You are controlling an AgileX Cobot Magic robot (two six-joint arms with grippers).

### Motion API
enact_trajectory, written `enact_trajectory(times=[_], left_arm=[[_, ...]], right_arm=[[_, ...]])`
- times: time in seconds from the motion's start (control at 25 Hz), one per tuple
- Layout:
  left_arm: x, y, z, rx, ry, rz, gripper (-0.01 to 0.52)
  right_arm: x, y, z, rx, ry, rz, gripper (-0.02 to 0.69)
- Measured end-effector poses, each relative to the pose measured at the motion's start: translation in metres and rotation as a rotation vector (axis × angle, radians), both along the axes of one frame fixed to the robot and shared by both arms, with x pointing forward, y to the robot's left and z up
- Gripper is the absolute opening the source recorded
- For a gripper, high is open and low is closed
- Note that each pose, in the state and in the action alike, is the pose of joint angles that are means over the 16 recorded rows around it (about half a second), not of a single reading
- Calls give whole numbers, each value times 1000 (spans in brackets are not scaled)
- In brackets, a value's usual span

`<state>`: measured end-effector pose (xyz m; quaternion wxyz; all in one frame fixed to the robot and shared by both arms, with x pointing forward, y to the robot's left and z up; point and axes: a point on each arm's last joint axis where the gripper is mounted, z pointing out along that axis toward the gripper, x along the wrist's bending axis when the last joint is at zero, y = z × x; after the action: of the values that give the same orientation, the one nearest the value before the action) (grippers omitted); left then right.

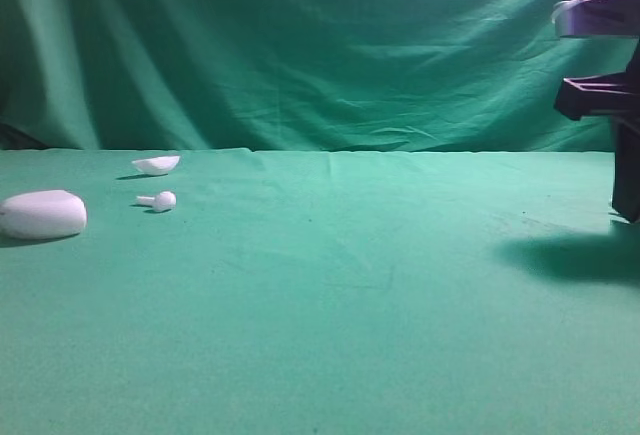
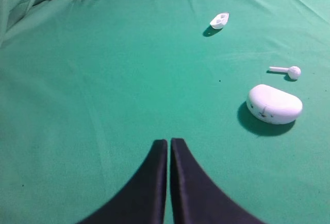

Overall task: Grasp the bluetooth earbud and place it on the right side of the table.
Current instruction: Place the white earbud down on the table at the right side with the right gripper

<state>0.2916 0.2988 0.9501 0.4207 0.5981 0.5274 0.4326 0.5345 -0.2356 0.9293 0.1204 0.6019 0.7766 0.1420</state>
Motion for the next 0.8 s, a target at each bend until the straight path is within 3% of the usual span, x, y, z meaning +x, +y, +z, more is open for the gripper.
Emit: enact_trajectory(times=[0.32, 0.44, 0.56, 0.8], left_arm=[[0, 0, 0, 0, 0, 0, 0], [0, 0, 0, 0, 0, 0, 0], [0, 0, 0, 0, 0, 0, 0], [0, 0, 0, 0, 0, 0, 0]], right_arm=[[6, 2, 21, 7, -3, -11, 438], [7, 2, 40, 20, -16, -20, 487], [3, 2, 68, 43, -44, -29, 460], [-30, -2, 141, 109, -163, -28, 280]])
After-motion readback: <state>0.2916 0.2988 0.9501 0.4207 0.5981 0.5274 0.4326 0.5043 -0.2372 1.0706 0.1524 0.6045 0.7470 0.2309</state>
